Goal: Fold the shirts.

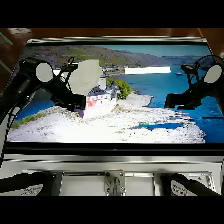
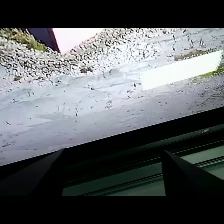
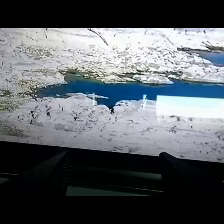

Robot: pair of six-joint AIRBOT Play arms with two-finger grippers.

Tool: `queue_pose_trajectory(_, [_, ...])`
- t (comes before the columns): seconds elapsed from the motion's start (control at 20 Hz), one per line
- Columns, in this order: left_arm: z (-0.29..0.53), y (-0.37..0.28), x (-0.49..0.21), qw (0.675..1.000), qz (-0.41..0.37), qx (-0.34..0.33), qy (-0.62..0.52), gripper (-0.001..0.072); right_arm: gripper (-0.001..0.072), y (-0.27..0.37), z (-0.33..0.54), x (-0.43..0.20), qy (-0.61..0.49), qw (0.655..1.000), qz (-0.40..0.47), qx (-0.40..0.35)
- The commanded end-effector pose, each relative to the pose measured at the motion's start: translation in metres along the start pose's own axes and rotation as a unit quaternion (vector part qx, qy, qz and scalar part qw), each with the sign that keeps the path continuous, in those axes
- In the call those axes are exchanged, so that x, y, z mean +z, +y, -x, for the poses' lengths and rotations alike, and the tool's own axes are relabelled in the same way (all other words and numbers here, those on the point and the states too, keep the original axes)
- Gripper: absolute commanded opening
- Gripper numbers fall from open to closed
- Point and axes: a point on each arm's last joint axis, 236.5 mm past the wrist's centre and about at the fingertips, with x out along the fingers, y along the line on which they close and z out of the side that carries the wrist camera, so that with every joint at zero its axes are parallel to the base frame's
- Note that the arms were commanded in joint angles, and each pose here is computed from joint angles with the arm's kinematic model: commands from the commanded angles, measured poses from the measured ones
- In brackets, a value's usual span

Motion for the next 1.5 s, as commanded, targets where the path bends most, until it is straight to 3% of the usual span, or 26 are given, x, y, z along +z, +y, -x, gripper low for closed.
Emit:
queue_pose_trajectory(0.0, [0.000, 0.000, 0.000, 1.000, 0.000, 0.000, 0.000, 0.0707, 0.0674, 0.000, 0.000, 0.000, 0.000, 1.000, 0.000, 0.000])
queue_pose_trajectory(1.3, [-0.011, -0.002, 0.011, 1.000, 0.001, -0.002, -0.009, 0.0707, 0.0674, 0.004, 0.000, 0.017, -0.035, 0.999, -0.017, 0.009])
queue_pose_trajectory(1.45, [-0.022, -0.020, 0.026, 0.999, 0.015, -0.040, -0.026, 0.0707, 0.0674, 0.004, 0.001, 0.021, -0.045, 0.999, -0.016, 0.009])
